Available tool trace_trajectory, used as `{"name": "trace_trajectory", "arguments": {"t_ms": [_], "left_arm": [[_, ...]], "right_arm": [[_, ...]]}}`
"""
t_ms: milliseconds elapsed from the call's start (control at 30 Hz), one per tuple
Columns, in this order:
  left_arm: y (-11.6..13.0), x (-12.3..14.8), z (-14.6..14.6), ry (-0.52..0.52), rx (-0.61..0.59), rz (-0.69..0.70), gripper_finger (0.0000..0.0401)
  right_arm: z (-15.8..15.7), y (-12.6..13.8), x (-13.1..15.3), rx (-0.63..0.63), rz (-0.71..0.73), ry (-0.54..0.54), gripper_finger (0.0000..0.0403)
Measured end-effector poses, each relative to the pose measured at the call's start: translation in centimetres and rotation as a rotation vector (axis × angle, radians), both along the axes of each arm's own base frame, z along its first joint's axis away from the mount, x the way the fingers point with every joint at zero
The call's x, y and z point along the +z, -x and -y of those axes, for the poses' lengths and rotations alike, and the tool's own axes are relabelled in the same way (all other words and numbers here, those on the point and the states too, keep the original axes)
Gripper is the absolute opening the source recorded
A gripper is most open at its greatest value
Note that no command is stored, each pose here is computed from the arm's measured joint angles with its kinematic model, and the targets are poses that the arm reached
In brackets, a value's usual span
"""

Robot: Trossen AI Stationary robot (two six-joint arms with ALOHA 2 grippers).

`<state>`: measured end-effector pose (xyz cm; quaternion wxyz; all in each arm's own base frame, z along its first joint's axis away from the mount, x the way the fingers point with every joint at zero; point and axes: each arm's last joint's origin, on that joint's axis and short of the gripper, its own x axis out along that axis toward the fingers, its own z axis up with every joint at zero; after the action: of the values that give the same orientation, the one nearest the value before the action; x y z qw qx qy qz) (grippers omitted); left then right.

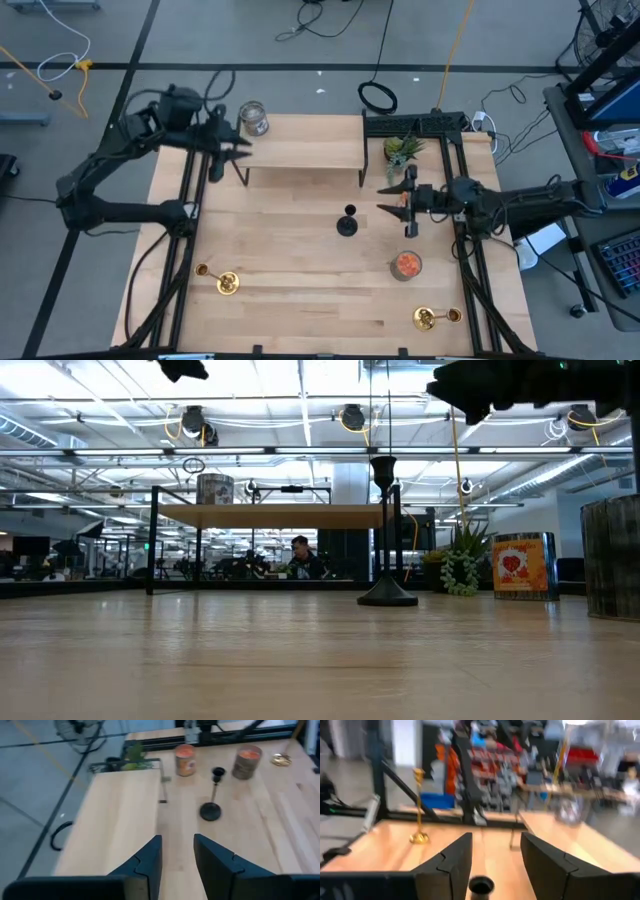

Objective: Pick & Place candle stick holders
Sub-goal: Put the top orange scented candle on the shelf

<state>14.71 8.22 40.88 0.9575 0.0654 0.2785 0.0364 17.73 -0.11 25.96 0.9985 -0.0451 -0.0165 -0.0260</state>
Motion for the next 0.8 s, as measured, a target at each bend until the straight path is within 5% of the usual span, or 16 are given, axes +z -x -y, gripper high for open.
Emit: {"name": "trace_trajectory", "arguments": {"t_ms": [200, 433, 533, 800], "left_arm": [[-0.5, -5.3, 1.3, 0.036, -0.049, 0.055, 0.0117], [-1.3, -10.5, 2.6, 0.079, -0.083, 0.124, 0.0117], [-1.5, -11.6, 2.9, 0.089, -0.095, 0.108, 0.0117], [-1.8, -11.8, 3.4, 0.101, -0.117, 0.120, 0.0117]], "right_arm": [[0.0, 0.0, 2.3, -0.053, -0.197, -0.068, 0.0169], [0.1, 1.3, 1.1, -0.101, -0.487, -0.222, 0.0169], [0.1, 2.1, -0.1, -0.161, -0.630, -0.279, 0.0169], [0.7, 3.6, -1.7, -0.389, -0.803, -0.222, 0.0169]]}}
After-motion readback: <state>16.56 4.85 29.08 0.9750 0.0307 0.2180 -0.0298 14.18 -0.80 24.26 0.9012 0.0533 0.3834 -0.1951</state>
